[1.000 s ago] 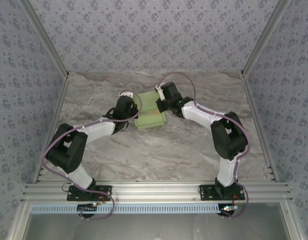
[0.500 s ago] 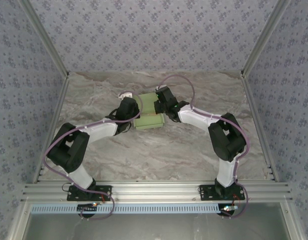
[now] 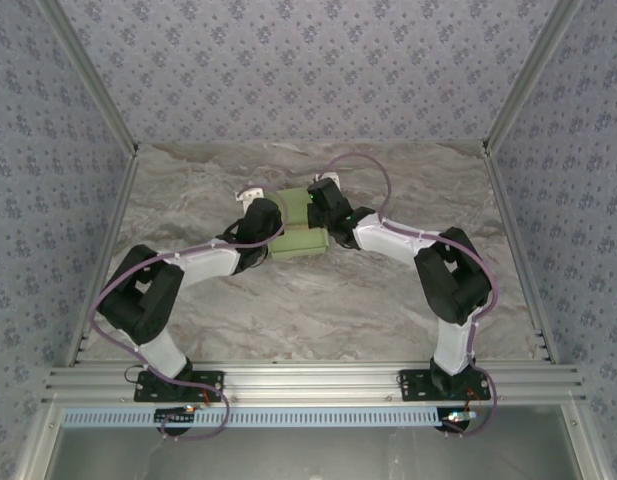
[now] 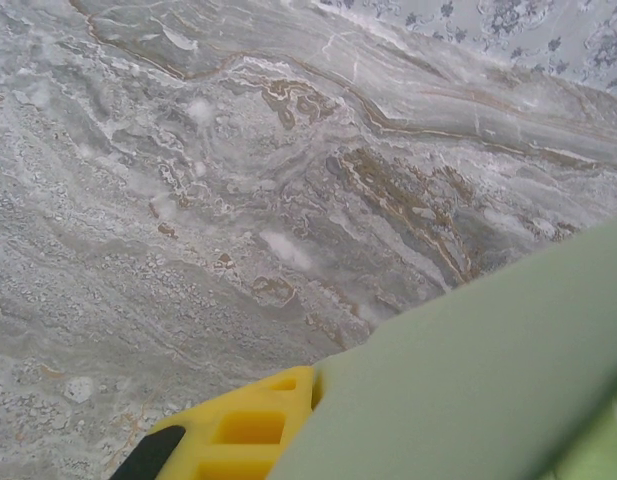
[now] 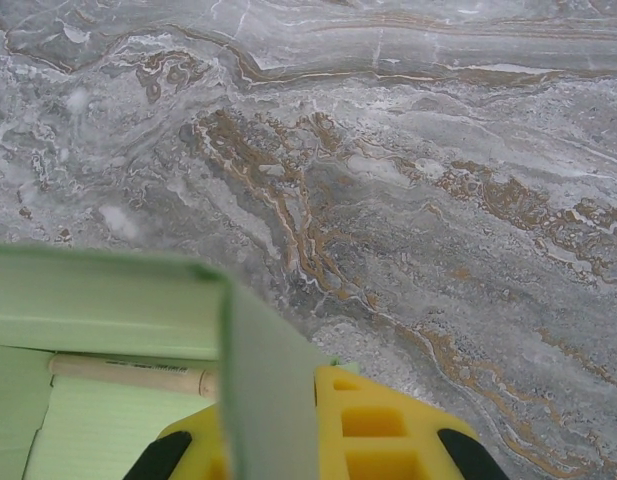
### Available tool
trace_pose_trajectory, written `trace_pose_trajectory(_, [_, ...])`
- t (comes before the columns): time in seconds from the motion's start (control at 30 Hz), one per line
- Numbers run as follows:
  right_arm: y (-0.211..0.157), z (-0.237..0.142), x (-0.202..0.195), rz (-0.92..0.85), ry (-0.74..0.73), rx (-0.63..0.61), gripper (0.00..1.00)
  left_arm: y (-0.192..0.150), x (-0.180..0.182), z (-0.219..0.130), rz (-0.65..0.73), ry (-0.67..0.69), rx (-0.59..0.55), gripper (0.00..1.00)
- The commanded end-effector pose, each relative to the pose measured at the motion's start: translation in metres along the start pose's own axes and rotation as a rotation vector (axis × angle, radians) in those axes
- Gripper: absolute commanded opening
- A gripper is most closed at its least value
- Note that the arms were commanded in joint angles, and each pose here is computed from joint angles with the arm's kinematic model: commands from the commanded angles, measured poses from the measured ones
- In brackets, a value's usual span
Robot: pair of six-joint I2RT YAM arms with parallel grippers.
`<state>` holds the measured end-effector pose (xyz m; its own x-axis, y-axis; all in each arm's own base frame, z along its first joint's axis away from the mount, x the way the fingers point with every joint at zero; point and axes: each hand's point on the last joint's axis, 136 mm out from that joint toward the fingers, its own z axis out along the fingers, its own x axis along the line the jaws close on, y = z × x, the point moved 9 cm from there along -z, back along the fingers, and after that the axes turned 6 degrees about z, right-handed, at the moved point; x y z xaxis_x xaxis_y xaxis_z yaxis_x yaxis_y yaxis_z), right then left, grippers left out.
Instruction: Fold the paper box
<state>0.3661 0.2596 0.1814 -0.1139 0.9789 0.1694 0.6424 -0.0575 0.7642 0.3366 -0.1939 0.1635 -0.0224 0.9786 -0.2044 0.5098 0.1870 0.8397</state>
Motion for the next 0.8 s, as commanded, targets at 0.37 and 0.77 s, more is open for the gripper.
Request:
trace_pose_trajectory(0.37, [0.002,0.000,-0.008,0.062,-0.058,-0.035,0.07,-0.011,0.007,0.006,-0.098,0.051,-0.054,0.09])
trace_pose_trajectory(0.77, [-0.008,0.002,-0.010,0.091,-0.053,-0.024,0.08,-0.028,0.014,0.001,-0.099,0.071,-0.064,0.10])
